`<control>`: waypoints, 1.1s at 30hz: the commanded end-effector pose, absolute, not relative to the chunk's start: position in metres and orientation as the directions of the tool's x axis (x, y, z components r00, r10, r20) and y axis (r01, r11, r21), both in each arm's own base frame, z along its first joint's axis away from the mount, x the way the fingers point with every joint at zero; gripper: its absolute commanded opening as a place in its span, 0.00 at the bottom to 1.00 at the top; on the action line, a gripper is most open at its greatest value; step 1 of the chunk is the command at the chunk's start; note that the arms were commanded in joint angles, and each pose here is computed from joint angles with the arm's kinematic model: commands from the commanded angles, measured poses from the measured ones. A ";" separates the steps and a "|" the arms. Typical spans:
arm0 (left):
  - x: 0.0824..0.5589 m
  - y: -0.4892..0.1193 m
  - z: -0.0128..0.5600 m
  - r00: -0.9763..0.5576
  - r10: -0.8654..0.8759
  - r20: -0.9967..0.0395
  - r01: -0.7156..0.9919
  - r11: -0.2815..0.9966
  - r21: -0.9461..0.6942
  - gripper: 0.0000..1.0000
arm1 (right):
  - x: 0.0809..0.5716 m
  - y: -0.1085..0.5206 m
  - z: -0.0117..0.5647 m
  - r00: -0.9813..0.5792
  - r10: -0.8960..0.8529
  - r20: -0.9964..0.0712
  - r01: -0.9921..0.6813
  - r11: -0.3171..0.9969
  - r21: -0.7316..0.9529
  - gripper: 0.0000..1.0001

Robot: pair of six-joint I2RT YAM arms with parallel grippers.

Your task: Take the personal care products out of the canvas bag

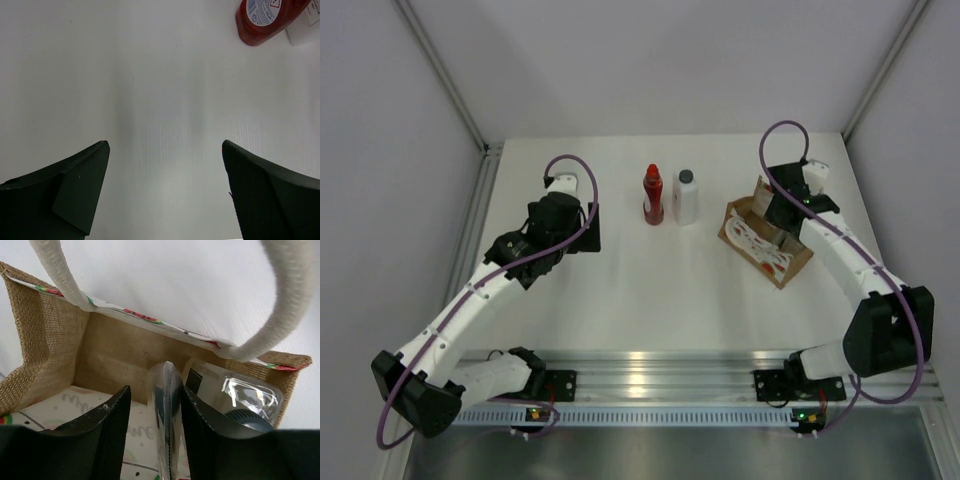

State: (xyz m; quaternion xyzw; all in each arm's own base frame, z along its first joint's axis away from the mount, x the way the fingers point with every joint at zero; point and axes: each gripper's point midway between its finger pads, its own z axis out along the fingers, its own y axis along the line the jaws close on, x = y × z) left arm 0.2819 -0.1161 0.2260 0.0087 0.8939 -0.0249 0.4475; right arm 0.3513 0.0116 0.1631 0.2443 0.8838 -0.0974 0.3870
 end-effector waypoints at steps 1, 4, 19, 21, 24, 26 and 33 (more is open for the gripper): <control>0.283 -0.117 0.230 -0.586 -0.010 -0.810 0.044 0.998 -0.044 0.98 | 0.366 0.009 0.158 -0.541 0.396 -0.742 0.528 0.846 0.067 0.43; 0.283 -0.118 0.230 -0.588 -0.007 -0.809 0.048 0.998 -0.043 0.98 | 0.368 0.009 0.147 -0.552 0.400 -0.731 0.536 0.843 0.056 0.43; 0.283 -0.120 0.227 -0.597 -0.004 -0.802 0.056 0.997 -0.046 0.98 | 0.378 0.003 0.114 -0.587 0.381 -0.714 0.558 0.830 -0.016 0.30; 0.283 -0.121 0.226 -0.601 -0.002 -0.799 0.058 0.997 -0.046 0.98 | 0.378 0.002 0.115 -0.585 0.377 -0.718 0.559 0.829 -0.020 0.29; 0.284 -0.122 0.225 -0.602 -0.002 -0.798 0.060 0.997 -0.048 0.98 | 0.376 0.000 0.119 -0.580 0.370 -0.726 0.560 0.828 -0.025 0.21; 0.284 -0.122 0.225 -0.602 -0.002 -0.798 0.060 0.997 -0.048 0.98 | 0.376 -0.003 0.122 -0.570 0.364 -0.736 0.567 0.823 -0.032 0.14; 0.284 -0.121 0.225 -0.603 0.001 -0.798 0.057 0.997 -0.042 0.98 | 0.385 0.008 0.132 -0.572 0.349 -0.742 0.510 0.860 0.011 0.00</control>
